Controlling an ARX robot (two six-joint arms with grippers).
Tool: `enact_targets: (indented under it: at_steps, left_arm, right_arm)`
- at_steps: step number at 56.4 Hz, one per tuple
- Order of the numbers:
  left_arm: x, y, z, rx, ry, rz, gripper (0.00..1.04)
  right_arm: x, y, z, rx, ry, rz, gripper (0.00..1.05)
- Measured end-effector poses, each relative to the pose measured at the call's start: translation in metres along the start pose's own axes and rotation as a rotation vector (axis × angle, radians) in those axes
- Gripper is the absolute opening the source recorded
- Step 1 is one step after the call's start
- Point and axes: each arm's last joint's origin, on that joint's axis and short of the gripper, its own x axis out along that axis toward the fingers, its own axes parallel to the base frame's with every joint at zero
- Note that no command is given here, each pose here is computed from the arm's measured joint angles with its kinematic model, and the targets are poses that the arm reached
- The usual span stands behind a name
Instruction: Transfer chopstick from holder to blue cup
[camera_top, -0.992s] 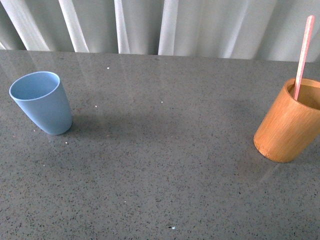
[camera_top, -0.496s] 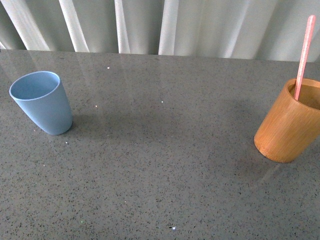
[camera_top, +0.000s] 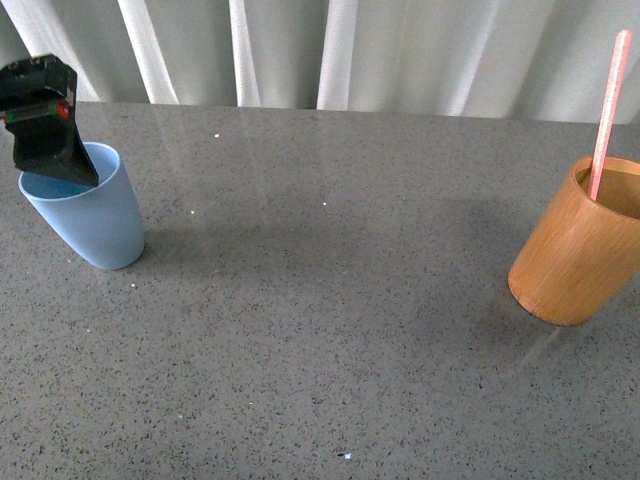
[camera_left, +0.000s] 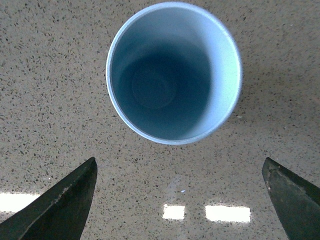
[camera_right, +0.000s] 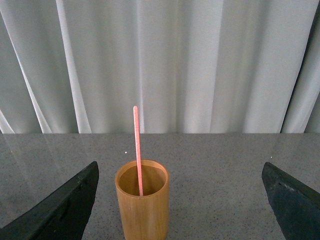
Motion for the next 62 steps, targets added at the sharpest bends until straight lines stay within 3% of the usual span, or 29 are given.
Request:
enact_targets:
  at_steps: [25,62]
  left_arm:
    - [0.007,0.003,0.025,-0.02,-0.028,0.011,0.98]
    - [0.025,0.024,0.04,-0.03,-0.029,0.089,0.98]
  right_arm:
    - [0.0,0.0,0.0,0.0,0.0,0.0,0.95]
    - [0.0,0.0,0.0,0.0,0.0,0.0,0.95]
